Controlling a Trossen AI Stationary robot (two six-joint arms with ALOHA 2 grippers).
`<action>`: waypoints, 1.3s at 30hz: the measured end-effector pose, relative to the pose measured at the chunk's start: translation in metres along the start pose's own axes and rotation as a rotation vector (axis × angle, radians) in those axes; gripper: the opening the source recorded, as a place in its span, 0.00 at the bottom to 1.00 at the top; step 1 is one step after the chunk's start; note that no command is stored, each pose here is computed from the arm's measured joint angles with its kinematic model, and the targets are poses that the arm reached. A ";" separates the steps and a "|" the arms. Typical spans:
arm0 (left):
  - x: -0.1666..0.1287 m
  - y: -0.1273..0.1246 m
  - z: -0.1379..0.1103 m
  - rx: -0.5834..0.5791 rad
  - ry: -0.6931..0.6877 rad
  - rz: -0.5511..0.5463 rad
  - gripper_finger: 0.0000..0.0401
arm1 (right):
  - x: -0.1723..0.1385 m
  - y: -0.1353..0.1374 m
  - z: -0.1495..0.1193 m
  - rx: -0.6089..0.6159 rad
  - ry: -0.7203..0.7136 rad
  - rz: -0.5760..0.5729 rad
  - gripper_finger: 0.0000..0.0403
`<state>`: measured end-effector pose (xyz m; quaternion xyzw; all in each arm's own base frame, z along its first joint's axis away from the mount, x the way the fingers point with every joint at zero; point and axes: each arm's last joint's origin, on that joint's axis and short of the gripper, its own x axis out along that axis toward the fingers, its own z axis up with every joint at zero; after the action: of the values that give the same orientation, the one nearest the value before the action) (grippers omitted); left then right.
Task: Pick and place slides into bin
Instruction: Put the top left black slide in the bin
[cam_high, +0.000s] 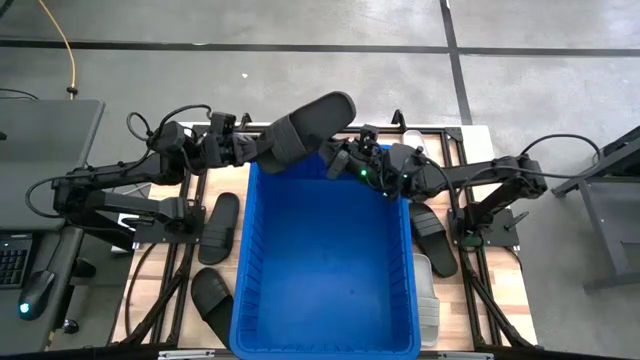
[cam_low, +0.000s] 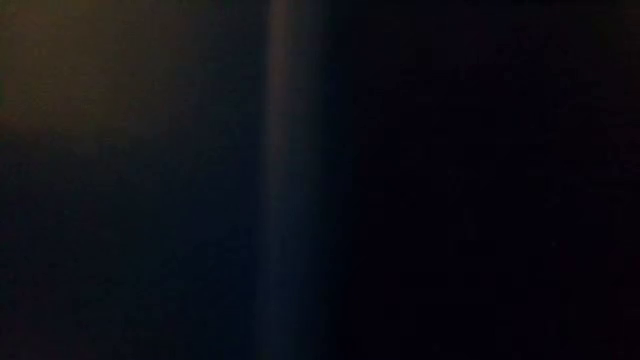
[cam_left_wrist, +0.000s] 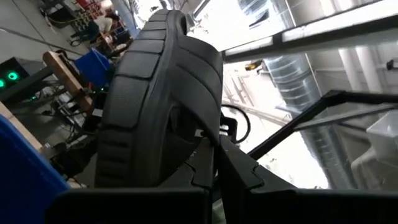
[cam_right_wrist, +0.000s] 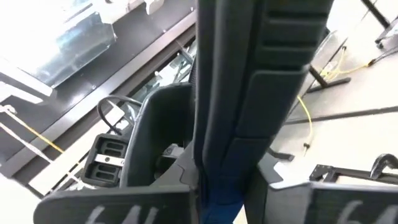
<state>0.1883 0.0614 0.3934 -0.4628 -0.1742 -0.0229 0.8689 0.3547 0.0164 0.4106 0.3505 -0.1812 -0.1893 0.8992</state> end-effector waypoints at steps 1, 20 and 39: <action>0.000 0.000 -0.001 0.014 0.013 0.000 0.01 | -0.001 0.001 0.000 -0.005 0.007 -0.008 0.09; -0.003 0.010 -0.009 0.060 0.152 0.081 0.19 | -0.057 0.027 0.034 -0.143 -0.073 -0.201 0.09; -0.013 0.010 -0.011 0.026 0.193 0.147 0.23 | -0.082 0.045 0.015 0.008 -0.169 -0.330 0.09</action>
<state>0.1811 0.0564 0.3756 -0.4586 -0.0556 -0.0015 0.8869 0.2871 0.0770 0.4372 0.3619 -0.1966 -0.3624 0.8361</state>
